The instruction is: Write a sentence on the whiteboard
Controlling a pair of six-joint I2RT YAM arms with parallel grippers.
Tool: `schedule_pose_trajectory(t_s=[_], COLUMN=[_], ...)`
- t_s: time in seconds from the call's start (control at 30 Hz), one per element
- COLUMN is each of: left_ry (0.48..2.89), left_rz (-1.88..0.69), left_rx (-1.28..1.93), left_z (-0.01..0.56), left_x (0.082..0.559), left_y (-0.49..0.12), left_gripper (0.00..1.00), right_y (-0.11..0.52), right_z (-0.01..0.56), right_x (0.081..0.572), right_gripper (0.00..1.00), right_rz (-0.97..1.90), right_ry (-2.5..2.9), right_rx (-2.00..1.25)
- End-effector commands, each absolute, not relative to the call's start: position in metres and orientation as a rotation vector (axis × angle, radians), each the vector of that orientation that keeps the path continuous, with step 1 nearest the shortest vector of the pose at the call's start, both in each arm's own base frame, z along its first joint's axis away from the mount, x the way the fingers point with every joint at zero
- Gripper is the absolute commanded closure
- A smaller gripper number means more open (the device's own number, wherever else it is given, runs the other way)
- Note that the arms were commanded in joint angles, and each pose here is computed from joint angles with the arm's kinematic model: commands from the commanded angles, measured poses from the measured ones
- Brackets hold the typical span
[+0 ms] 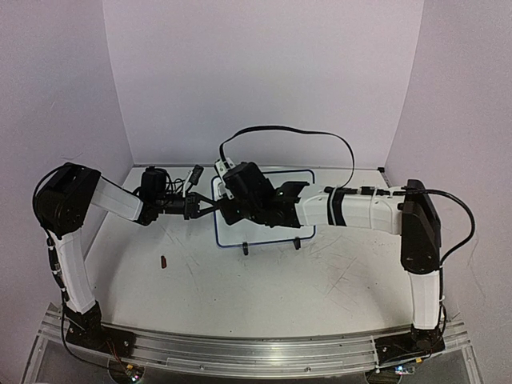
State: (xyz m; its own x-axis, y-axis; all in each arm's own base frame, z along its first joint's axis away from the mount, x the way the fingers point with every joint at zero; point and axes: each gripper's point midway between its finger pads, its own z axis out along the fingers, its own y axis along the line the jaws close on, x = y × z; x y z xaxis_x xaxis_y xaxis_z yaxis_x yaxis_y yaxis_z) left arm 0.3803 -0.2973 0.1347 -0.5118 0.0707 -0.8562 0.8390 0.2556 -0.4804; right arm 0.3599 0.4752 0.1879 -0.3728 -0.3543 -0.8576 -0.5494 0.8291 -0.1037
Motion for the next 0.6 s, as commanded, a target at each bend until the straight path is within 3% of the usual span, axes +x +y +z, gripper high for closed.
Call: schedule_pose_trajectory(t_s=[0.0,0.57], left_ry=[1.773,1.777], left_rz=[-1.217,-1.217], left_rx=[0.812,0.811], left_z=[0.144,0.143], left_x=[0.392,0.392], left_y=[-0.291,-0.291], left_gripper=[1.0,1.0], right_y=[0.455,0.441], right_z=[0.204,0.219], right_x=[0.367,0.372], right_gripper=[1.0,1.0], right_rz=[0.192,0.14], right_ry=[1.993,1.967], right_rx=[-0.599,-0.538])
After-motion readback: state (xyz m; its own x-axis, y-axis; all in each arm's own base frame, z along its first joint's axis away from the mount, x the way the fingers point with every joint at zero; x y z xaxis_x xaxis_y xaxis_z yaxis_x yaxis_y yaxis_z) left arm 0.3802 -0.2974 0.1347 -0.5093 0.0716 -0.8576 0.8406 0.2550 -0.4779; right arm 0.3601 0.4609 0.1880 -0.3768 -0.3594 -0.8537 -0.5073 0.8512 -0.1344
